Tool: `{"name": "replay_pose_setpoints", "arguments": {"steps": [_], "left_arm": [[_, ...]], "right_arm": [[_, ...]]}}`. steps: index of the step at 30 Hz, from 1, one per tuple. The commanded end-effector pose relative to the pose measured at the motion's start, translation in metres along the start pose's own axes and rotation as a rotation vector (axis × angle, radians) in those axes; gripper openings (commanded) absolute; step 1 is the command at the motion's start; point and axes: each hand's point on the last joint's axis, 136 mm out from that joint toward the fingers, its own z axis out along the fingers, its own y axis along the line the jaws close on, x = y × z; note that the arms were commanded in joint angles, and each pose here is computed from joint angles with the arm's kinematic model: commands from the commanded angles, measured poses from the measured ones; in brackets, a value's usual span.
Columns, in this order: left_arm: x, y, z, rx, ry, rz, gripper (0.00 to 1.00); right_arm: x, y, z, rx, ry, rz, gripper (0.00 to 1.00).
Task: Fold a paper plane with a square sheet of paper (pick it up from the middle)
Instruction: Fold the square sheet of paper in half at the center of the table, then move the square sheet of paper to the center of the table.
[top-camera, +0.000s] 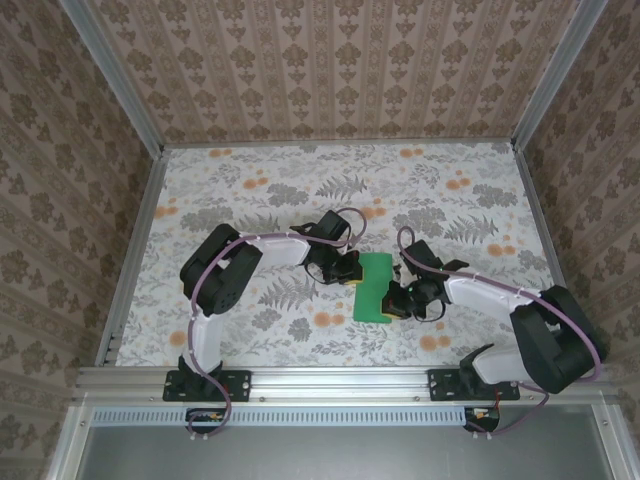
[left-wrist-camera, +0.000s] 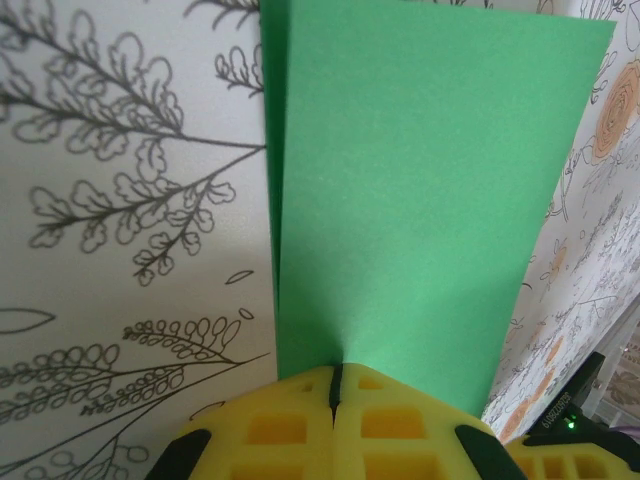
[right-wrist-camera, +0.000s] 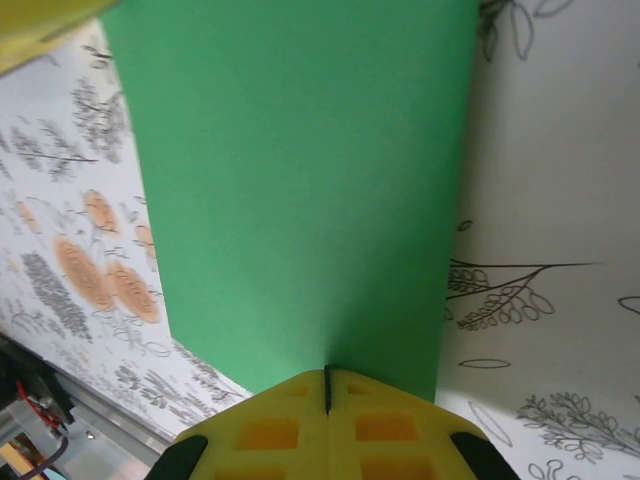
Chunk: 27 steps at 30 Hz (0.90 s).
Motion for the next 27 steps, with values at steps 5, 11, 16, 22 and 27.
{"name": "replay_pose_setpoints", "arguments": {"steps": [5,11,16,22,27], "left_arm": [[0.072,0.128,0.021,-0.432,0.194,-0.205,0.0],[0.072,0.131,0.021,-0.432,0.194,-0.207,0.0],[0.07,0.13,0.021,-0.431,0.193,-0.202,0.0],[0.065,0.126,0.019,-0.429,0.188,-0.184,0.0],[0.048,0.111,0.013,-0.399,0.173,-0.105,0.0]], "right_arm": [[0.021,-0.044,0.007,0.168,0.043,0.05,0.05],[0.044,-0.072,0.005,0.252,0.085,0.074,0.04],[0.053,-0.072,0.001,0.239,0.091,0.088,0.04],[0.046,-0.066,-0.019,0.269,0.042,0.061,0.05],[0.019,-0.03,-0.035,0.17,-0.064,0.008,0.06]]}}
